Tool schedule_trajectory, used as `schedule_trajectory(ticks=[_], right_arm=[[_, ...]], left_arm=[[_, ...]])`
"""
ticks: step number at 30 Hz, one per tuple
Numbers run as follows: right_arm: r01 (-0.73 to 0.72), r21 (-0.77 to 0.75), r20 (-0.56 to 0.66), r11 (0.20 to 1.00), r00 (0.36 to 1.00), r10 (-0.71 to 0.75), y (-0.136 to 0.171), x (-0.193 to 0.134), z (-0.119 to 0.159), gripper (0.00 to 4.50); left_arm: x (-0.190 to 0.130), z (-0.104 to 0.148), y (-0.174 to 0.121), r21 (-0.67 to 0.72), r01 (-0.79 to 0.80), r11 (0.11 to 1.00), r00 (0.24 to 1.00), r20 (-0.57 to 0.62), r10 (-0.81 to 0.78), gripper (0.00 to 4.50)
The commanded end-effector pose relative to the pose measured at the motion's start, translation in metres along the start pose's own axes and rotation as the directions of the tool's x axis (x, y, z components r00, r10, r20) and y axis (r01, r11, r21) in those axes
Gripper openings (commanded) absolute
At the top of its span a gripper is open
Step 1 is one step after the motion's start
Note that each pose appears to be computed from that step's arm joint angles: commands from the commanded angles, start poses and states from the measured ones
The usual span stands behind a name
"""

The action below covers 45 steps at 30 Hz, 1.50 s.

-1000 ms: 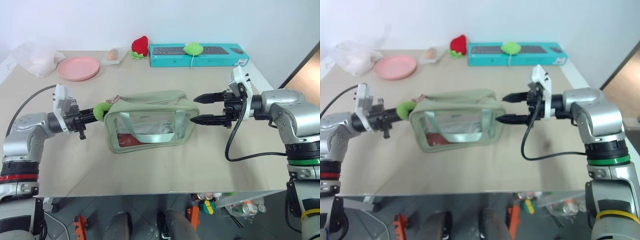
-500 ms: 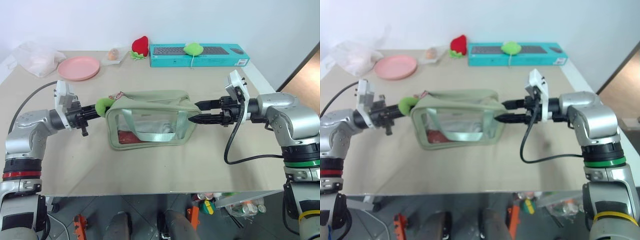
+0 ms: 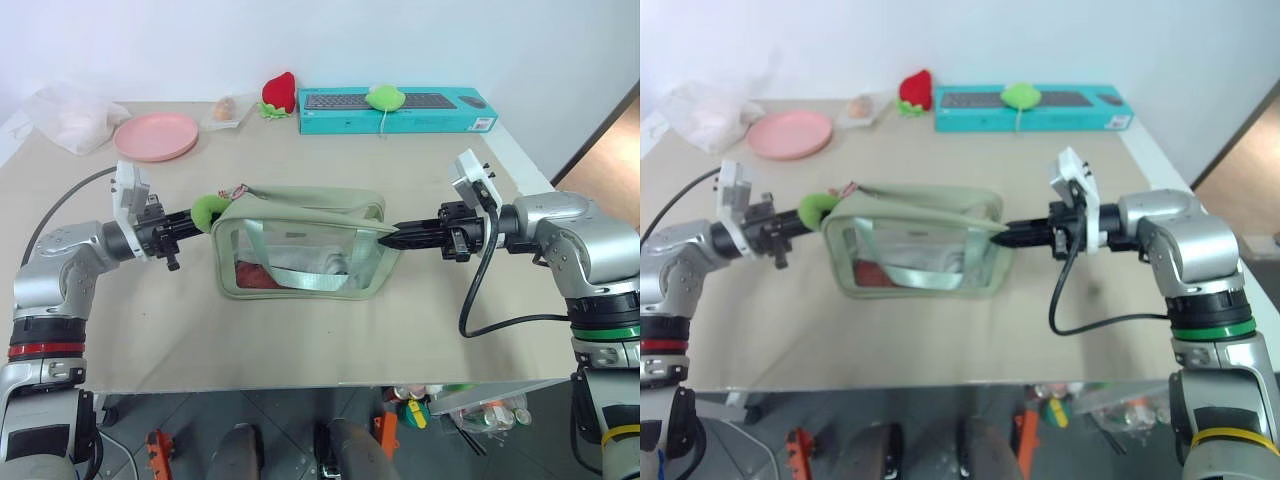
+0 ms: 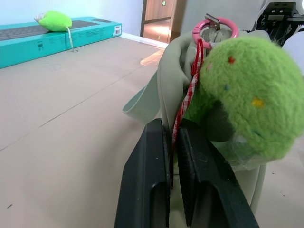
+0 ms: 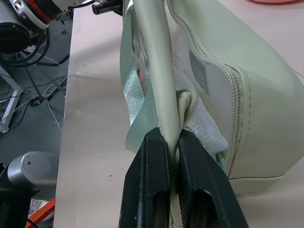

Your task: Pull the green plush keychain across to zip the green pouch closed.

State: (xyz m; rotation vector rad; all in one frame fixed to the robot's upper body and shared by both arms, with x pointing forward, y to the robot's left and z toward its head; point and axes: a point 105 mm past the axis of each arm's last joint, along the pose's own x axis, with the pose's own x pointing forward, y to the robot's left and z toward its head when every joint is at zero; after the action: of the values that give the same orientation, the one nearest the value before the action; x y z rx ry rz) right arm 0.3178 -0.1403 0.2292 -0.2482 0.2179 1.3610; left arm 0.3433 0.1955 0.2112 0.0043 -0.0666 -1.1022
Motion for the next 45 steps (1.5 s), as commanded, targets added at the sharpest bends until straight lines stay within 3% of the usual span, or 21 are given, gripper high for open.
schedule_trajectory(ticks=[1, 11, 12, 17, 23, 28, 29, 31, 36, 45], right_arm=[[-0.002, -0.045, 0.02, 0.999, 1.0, 0.003, 0.004, -0.005, 0.011, 0.01], [0.016, -0.051, 0.025, 0.999, 1.0, -0.014, 0.003, -0.005, 0.012, 0.01], [0.019, -0.05, 0.026, 0.999, 1.0, -0.017, 0.002, -0.005, 0.012, 0.0], [0.012, -0.049, 0.024, 0.999, 1.0, -0.011, 0.003, -0.005, 0.012, 0.0], [0.005, -0.05, 0.025, 0.999, 1.0, -0.003, 0.004, -0.003, 0.013, 0.0], [0.0, -0.05, 0.025, 0.999, 1.0, 0.001, 0.004, -0.002, 0.013, 0.0], [-0.001, -0.051, 0.025, 0.999, 1.0, 0.002, 0.004, -0.001, 0.013, 0.0], [-0.004, -0.051, 0.024, 0.999, 1.0, 0.005, 0.004, -0.001, 0.013, 0.0], [-0.006, -0.05, 0.023, 0.999, 1.0, 0.007, 0.005, 0.0, 0.012, 0.0], [-0.015, -0.049, 0.025, 0.999, 1.0, 0.017, 0.007, 0.001, 0.013, 0.0]], left_arm=[[0.001, 0.018, -0.001, 0.035, 0.015, 0.999, 0.999, 0.035, -0.016, 0.36], [0.001, 0.011, 0.015, -0.022, -0.083, 0.996, 0.997, -0.003, 0.083, 0.36], [0.001, 0.013, 0.017, -0.039, -0.089, 0.995, 0.996, 0.001, 0.089, 0.98], [-0.003, 0.031, 0.016, -0.044, -0.075, 0.996, 0.995, 0.068, 0.078, 2.6], [-0.039, 0.07, 0.034, -0.036, -0.177, 0.984, 0.97, 0.162, 0.18, 4.47], [-0.054, 0.092, 0.03, -0.021, -0.17, 0.985, 0.971, 0.165, 0.171, 4.47], [-0.053, 0.093, 0.014, 0.03, -0.09, 0.995, 0.986, 0.14, 0.085, 4.47], [-0.051, 0.085, -0.014, 0.047, 0.062, 0.997, 0.997, 0.047, -0.064, 4.47], [-0.051, 0.048, -0.05, 0.012, 0.204, 0.979, 0.971, -0.128, -0.201, 4.47], [-0.05, 0.037, -0.036, -0.01, 0.125, 0.992, 0.986, -0.113, -0.126, 4.47]])
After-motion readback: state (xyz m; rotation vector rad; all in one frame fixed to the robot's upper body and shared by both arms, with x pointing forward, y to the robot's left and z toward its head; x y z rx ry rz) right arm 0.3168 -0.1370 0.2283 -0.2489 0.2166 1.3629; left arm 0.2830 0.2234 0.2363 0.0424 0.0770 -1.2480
